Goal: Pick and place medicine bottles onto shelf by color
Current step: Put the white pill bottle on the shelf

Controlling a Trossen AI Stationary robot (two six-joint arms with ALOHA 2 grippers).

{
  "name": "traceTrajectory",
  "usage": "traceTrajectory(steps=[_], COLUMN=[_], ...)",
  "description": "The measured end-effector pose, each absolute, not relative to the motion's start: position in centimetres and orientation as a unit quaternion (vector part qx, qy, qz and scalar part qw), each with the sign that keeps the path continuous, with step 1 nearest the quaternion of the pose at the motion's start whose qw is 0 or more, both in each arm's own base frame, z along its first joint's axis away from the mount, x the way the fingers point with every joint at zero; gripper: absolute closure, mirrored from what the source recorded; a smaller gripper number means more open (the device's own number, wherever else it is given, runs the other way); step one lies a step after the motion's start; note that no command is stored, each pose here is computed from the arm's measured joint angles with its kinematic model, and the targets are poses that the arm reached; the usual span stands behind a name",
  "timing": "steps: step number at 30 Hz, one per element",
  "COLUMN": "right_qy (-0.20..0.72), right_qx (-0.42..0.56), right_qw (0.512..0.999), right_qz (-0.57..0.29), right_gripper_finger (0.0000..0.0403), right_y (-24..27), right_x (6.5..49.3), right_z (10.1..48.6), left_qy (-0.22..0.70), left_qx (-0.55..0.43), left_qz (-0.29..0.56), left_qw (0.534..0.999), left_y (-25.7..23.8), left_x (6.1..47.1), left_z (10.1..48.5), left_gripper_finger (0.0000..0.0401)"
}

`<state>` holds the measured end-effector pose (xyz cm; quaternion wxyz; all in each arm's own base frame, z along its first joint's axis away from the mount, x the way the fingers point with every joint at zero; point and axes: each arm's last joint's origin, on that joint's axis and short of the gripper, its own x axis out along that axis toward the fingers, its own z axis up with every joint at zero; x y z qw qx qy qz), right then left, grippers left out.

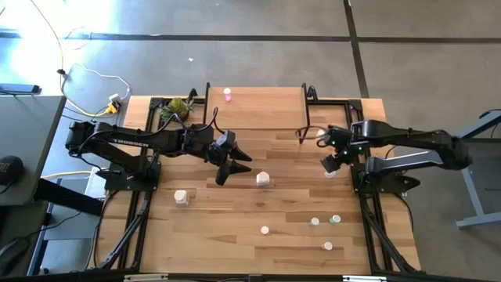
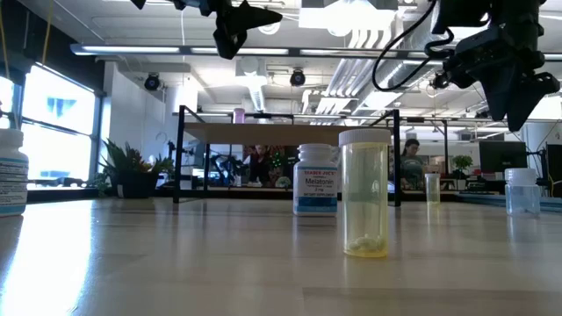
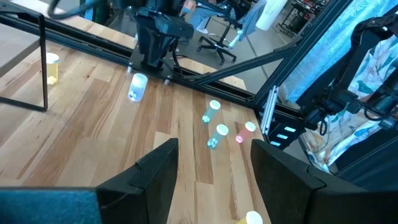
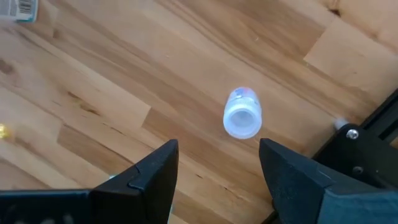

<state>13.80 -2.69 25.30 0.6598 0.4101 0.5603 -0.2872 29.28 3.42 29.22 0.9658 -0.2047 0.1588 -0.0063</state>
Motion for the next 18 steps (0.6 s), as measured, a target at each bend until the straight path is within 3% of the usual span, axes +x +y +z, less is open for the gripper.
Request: traceTrajectory(steps=[12,18], right_qy=[0.539,0.583], right_qx=[0.404,0.359], right_qw=[0.647,0.643], right_qz=[-0.357,-0.343], right_gripper_finger=[0.0187,0.0187], right_y=[-1.2,-1.1], right_x=[14.3,15.2], right_z=[25.0,24.1], left_qy=[0.159,0.158], left_qx=[-0.179,-0.179], left_qz=[-0.011,-0.011], left_qw=[0.971,0.971], left_y=[3.4,3.4], left_x=[29.3,29.3], left_z=[29.2,29.2], left_gripper_finger=[0.0208,0.0208])
